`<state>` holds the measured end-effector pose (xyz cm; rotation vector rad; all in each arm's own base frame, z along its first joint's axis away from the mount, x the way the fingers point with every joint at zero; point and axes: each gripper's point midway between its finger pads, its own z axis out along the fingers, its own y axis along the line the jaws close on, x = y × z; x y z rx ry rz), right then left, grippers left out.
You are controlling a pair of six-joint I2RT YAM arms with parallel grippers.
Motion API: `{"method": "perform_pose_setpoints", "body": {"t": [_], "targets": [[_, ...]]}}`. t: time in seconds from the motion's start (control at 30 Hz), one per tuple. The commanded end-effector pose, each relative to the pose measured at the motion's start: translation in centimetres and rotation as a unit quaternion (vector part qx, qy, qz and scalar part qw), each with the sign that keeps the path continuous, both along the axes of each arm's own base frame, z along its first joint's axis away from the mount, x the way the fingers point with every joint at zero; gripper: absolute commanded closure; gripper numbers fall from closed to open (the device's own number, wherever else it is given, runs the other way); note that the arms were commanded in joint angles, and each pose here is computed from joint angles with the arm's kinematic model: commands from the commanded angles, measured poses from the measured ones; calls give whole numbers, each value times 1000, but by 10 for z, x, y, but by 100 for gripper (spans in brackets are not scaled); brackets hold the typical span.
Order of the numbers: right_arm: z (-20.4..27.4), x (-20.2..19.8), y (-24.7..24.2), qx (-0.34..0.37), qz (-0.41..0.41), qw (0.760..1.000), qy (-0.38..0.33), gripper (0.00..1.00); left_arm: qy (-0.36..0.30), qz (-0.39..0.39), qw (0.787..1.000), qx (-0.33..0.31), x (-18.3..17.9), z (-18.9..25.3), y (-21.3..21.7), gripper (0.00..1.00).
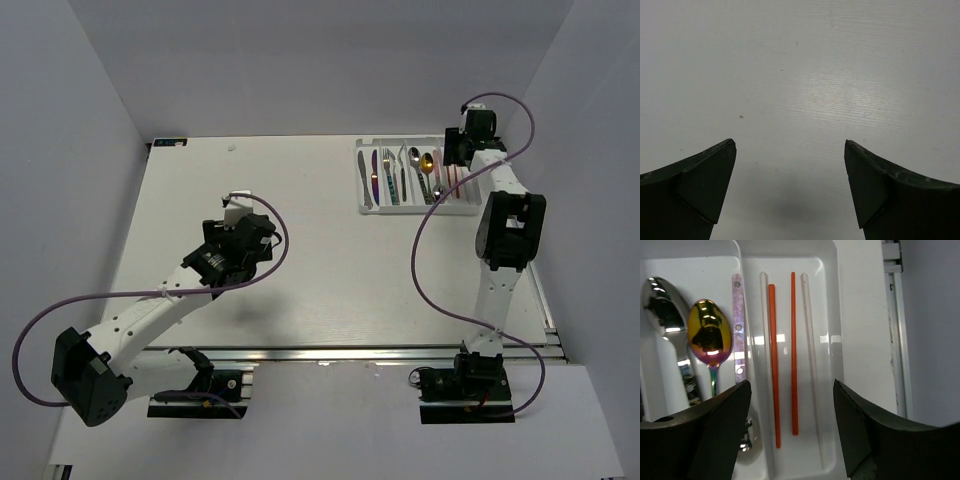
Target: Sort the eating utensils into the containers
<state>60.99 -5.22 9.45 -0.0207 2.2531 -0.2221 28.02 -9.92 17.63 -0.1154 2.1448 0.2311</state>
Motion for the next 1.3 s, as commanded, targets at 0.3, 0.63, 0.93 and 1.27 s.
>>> {"method": "perform_pose_setpoints", "body": {"t": [0.3, 0.63, 0.93, 1.27], "targets": [[196, -165, 70, 186, 40, 972, -136, 11, -132, 120, 982, -63, 27, 95, 46, 2], [208, -315, 105, 175, 103, 959, -196, 11, -199, 154, 966, -60, 25, 158, 80, 2], [196, -361, 148, 152, 171, 955, -190, 11, -222, 168, 960, -32, -13, 131, 111, 2], [163, -347, 143, 137, 126, 968, -169, 11, -253, 169, 950, -70, -29, 114, 120, 2]]}}
